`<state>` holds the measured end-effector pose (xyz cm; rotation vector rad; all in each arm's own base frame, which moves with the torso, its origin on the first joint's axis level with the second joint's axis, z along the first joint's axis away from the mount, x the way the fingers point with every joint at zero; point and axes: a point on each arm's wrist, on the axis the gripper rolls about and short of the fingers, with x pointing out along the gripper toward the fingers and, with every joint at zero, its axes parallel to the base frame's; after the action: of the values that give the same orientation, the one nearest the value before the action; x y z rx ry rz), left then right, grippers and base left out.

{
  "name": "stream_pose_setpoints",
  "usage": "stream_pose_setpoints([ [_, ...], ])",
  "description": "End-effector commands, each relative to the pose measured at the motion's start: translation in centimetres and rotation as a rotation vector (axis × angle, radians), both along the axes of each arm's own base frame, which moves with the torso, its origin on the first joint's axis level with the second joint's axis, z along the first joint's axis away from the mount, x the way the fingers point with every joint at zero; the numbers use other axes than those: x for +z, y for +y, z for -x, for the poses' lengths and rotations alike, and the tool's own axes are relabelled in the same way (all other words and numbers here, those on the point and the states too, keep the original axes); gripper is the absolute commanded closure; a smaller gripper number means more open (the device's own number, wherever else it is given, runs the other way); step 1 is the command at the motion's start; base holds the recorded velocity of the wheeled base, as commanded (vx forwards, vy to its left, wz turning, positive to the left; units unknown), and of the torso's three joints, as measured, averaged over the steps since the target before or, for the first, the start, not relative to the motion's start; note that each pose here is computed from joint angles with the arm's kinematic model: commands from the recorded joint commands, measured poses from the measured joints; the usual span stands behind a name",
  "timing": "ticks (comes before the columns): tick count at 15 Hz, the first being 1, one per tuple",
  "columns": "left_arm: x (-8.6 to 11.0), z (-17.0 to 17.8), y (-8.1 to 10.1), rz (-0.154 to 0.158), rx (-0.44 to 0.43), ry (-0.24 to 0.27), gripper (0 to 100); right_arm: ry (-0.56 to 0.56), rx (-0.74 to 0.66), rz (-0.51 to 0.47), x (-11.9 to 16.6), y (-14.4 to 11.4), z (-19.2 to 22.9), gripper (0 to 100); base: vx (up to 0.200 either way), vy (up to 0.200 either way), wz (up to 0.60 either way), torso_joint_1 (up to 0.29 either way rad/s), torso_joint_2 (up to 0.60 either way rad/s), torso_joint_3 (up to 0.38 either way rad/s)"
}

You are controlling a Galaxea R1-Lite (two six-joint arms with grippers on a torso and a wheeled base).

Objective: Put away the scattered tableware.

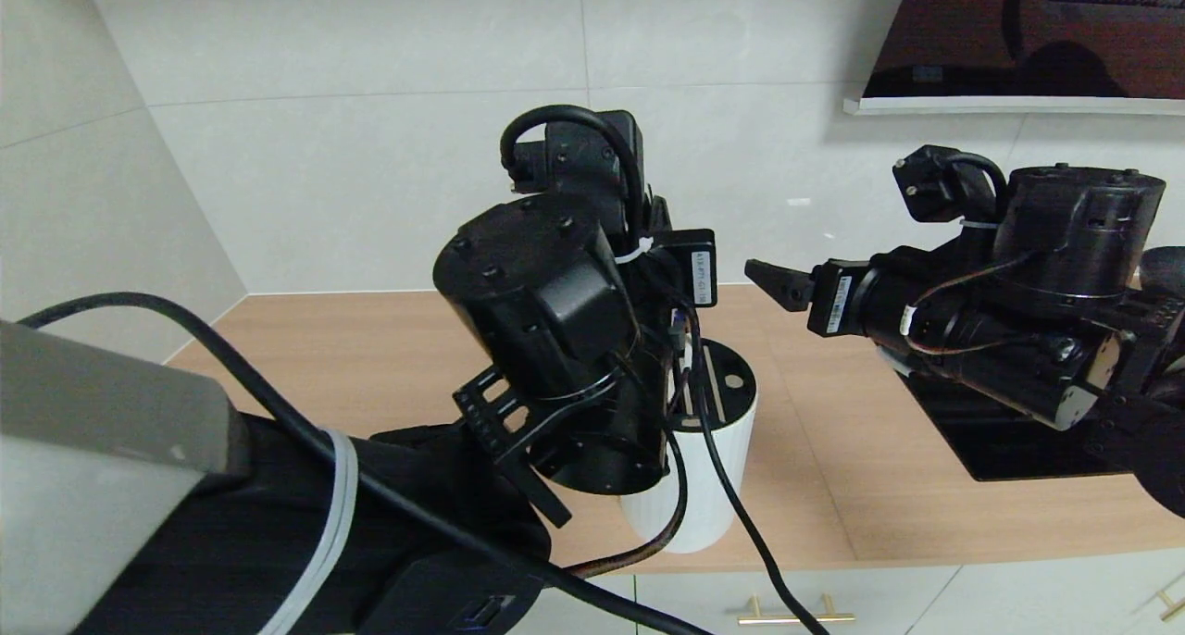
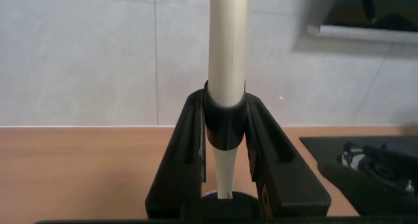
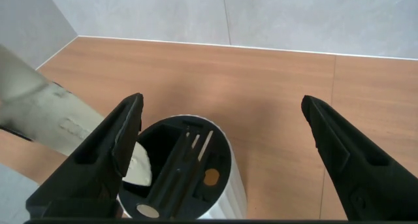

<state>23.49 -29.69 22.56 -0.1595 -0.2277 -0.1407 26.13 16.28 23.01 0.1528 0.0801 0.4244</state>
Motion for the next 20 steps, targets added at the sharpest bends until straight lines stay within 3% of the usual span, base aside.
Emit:
stream_pose_setpoints([
  [1,-0.8,-0.1,-0.5,-0.016,-0.004,0.012,100,0.004,0.0,0.002,-0.2,0.1,-0.1,0,0.0,0.0,0.0,0.0,0.0,0.0],
  [9,-2.9,-0.6,-1.5,-0.056,-0.009,0.042,100,0.014,0.002,0.01,-0.8,0.3,-0.4,0,0.0,0.0,0.0,0.0,0.0,0.0],
  [12,-4.0,-0.9,-1.9,-0.055,-0.011,0.063,100,0.016,0.002,0.012,-0.8,0.4,-0.5,0,0.0,0.0,0.0,0.0,0.0,0.0],
  [17,-7.5,-1.4,-2.4,-0.093,-0.009,0.105,100,0.022,0.002,0.015,-1.0,0.4,-0.5,0,0.0,0.0,0.0,0.0,0.0,0.0],
  [20,-7.9,-1.4,-2.5,-0.104,-0.007,0.113,100,0.023,0.002,0.018,-1.1,0.4,-0.5,0,0.0,0.0,0.0,0.0,0.0,0.0],
])
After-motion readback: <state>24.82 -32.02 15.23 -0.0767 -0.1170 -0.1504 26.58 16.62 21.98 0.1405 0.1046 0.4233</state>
